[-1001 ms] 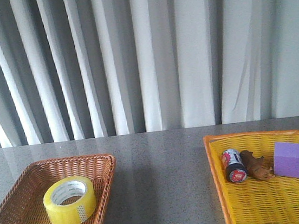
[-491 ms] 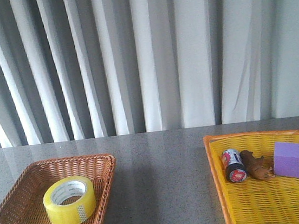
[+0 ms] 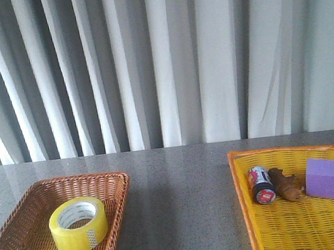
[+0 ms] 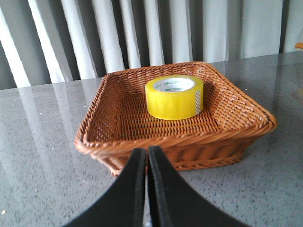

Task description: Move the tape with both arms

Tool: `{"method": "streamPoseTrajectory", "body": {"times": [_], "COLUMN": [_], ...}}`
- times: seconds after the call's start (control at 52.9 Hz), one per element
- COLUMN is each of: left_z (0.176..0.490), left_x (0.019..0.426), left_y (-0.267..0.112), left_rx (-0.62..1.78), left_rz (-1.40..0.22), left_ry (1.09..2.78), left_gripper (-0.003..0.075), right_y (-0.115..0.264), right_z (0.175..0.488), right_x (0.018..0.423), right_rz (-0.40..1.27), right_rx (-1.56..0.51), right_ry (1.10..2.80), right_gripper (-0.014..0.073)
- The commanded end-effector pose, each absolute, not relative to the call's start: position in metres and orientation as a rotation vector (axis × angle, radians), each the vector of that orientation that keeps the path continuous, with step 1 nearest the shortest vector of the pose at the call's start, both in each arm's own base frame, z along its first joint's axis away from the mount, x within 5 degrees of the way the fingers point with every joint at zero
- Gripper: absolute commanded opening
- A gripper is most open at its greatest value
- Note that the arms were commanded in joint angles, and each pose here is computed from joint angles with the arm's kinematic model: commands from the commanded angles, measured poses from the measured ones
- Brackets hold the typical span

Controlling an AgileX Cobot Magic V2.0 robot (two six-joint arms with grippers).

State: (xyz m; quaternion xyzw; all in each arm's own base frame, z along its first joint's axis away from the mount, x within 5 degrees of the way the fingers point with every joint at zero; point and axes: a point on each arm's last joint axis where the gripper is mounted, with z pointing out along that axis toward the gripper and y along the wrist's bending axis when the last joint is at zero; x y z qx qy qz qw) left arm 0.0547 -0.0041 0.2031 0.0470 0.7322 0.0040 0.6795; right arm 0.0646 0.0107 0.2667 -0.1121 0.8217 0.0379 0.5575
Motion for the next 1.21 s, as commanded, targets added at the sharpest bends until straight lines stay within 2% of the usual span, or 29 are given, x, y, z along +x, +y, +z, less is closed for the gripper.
{"method": "streamPoseTrajectory", "body": {"times": [0.0,0.51,0.774,1.19], "left_z": [0.207,0.208,0.221,0.221], "left_x": [0.054,0.054,0.053,0.053], "left_y": [-0.003,-0.003,-0.001,-0.001], "left_rx": [0.066,0.031,-0.022,-0.022], "left_rz": [0.0,-0.035,-0.063,-0.061], "left_ry": [1.541,1.538,1.395,1.389], "left_gripper": [-0.0006,-0.0006,-0.0006,-0.0006], "right_y": [0.012,0.012,0.012,0.012], "right_z": [0.28,0.28,0.28,0.28], "right_x": [0.067,0.067,0.067,0.067], "right_rz": [0.092,0.091,0.091,0.091], "right_rx": [-0.267,-0.267,-0.267,-0.267], "right_ry": [1.861,1.862,1.862,1.862], "right_gripper": [-0.0006,-0.0006,-0.0006,-0.0006]}}
